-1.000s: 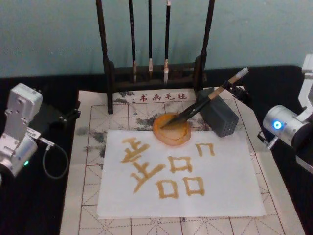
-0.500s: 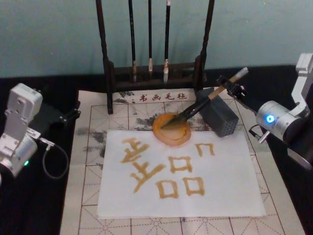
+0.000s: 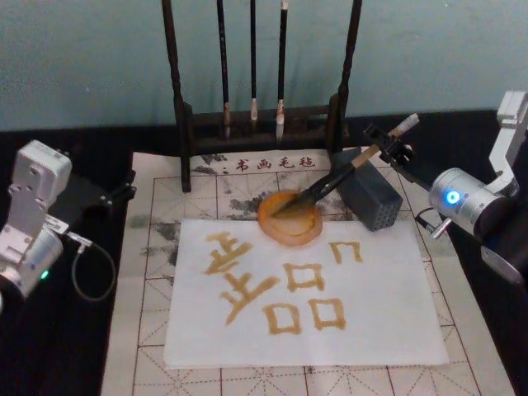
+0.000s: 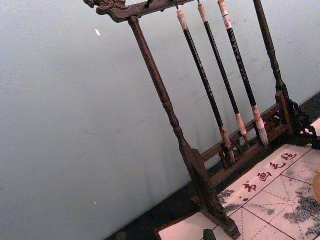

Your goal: Pick up the brush from the inkstone, write on the paper, then place the brush back to its original position.

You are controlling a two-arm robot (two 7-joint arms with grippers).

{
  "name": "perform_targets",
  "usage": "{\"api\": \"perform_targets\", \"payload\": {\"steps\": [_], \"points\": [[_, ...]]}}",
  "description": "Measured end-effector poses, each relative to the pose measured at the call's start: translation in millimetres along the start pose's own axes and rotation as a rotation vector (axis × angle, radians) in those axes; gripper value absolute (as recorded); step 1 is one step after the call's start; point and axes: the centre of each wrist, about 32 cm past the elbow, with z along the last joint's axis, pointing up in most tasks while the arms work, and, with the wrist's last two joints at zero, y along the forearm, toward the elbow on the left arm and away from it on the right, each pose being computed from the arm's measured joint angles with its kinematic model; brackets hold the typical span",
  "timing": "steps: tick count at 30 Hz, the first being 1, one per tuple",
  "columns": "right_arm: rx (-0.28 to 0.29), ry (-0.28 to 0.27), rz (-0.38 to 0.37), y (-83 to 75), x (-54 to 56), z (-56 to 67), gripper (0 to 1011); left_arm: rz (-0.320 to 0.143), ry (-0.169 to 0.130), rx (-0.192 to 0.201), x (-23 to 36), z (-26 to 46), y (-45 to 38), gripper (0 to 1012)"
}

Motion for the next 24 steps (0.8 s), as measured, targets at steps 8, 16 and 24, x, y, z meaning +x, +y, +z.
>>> {"api": "perform_targets", "payload": {"steps": [8,16,24], "points": [[0.000,0.000,0.000,0.0,0.1,-0.1,1002,0.000,0.000,0.000,0.0,0.0,0.0,1001],[0.001,-0.001,-0.001,-0.2,0.3,-0.2,911,0.000,0.000,0.000,0.0,0.0,0.0,1001],[0.002,-0.002,-0.001,-0.4,0.4,-0.2,687,0.000,0.000,0.000,0.0,0.0,0.0,1001]]}}
